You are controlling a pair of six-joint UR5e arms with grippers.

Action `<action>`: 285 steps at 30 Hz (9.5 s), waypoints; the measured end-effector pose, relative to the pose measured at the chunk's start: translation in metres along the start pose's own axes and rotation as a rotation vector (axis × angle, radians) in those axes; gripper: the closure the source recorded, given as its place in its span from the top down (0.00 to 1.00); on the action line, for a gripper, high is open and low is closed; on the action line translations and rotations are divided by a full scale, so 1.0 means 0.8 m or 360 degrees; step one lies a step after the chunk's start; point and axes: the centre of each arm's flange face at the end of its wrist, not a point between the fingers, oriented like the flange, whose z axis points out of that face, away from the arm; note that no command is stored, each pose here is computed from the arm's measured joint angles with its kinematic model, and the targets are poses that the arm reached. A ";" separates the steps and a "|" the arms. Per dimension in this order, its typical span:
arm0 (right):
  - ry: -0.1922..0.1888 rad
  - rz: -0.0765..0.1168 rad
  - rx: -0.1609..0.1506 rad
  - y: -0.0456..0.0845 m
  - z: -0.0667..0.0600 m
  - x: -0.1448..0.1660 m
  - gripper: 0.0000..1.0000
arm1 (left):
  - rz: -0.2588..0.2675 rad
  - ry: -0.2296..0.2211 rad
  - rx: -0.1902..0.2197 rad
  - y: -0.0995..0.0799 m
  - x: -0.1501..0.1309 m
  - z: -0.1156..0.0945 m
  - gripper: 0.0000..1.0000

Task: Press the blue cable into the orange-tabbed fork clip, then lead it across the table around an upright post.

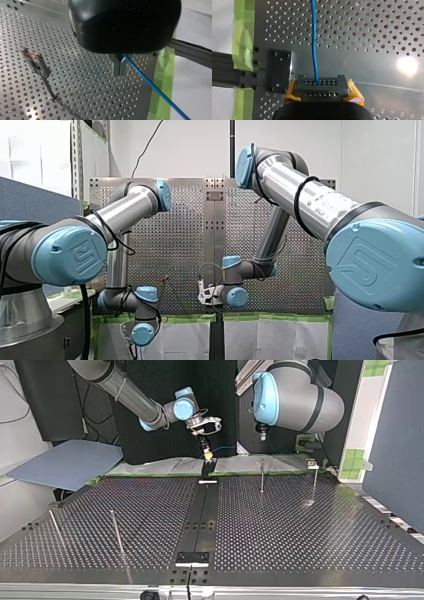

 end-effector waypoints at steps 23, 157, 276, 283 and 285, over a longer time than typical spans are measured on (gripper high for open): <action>0.0010 0.0014 0.0000 0.012 0.006 -0.001 0.00 | -0.0020 -0.0080 -0.0043 -0.035 -0.093 0.027 0.00; 0.0006 -0.0003 -0.0172 0.069 0.099 0.034 0.00 | 0.0083 0.0006 -0.0003 0.020 -0.159 0.190 0.48; -0.0032 0.0007 -0.0171 0.071 0.097 0.031 0.00 | 0.0293 0.0142 0.0323 -0.014 -0.175 0.043 1.00; -0.0033 0.0007 -0.0171 0.071 0.097 0.030 0.00 | 0.0295 0.0143 0.0325 -0.015 -0.175 0.042 1.00; -0.0033 0.0007 -0.0171 0.071 0.097 0.030 0.00 | 0.0295 0.0143 0.0326 -0.015 -0.175 0.042 1.00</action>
